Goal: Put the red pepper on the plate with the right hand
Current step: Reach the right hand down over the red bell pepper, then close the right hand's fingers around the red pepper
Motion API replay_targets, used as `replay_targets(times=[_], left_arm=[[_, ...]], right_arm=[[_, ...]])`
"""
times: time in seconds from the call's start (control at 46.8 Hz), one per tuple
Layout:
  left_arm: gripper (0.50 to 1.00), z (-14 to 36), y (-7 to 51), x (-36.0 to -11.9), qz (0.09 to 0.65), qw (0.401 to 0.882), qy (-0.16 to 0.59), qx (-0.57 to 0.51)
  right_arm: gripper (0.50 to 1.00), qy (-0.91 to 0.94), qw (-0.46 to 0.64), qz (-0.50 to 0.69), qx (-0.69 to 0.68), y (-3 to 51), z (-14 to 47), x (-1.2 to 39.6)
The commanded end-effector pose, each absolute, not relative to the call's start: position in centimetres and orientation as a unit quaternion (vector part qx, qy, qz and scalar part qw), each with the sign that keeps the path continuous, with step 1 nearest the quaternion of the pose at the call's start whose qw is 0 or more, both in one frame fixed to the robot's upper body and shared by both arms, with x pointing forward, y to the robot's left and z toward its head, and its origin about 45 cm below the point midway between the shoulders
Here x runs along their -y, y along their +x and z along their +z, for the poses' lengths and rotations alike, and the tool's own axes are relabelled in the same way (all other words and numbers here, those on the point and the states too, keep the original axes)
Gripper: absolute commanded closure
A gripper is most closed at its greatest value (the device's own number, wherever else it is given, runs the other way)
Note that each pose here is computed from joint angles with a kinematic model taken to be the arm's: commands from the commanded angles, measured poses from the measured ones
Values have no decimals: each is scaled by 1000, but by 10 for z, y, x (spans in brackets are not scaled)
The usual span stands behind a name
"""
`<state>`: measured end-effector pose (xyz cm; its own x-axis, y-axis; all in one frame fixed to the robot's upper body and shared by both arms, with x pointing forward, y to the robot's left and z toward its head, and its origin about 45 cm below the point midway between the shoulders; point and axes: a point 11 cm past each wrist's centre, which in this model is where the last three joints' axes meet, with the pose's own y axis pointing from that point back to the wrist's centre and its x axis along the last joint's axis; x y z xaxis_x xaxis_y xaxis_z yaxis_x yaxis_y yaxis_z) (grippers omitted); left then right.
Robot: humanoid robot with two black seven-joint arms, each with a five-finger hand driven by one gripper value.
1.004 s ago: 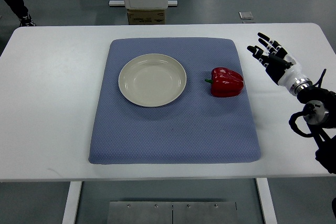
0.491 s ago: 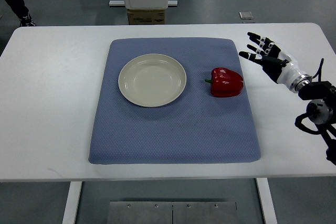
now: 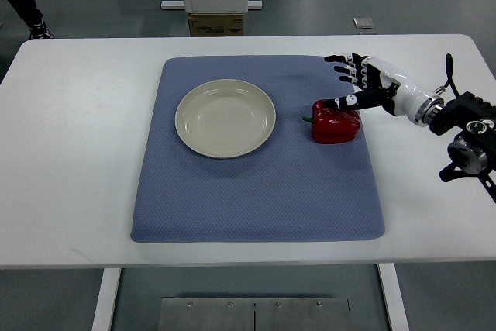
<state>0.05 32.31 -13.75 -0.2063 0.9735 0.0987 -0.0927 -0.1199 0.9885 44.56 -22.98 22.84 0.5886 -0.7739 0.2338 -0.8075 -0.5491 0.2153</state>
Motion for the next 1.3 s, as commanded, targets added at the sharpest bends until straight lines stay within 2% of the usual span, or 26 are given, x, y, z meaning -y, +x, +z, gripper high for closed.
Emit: replay_targets(times=[0.0,0.705,1.282], left_arm=[[500,-138,0,-323,600,444,447,-493],[500,-138,0,-323,600,444,447,-493],[500,-138,0,-323,600,444,447,-493]], right_arm=[[523,880,171,78,436,446,229,224],[578,876,262,147,378,441,212,211],[578,853,303,160,394,443,195,225]])
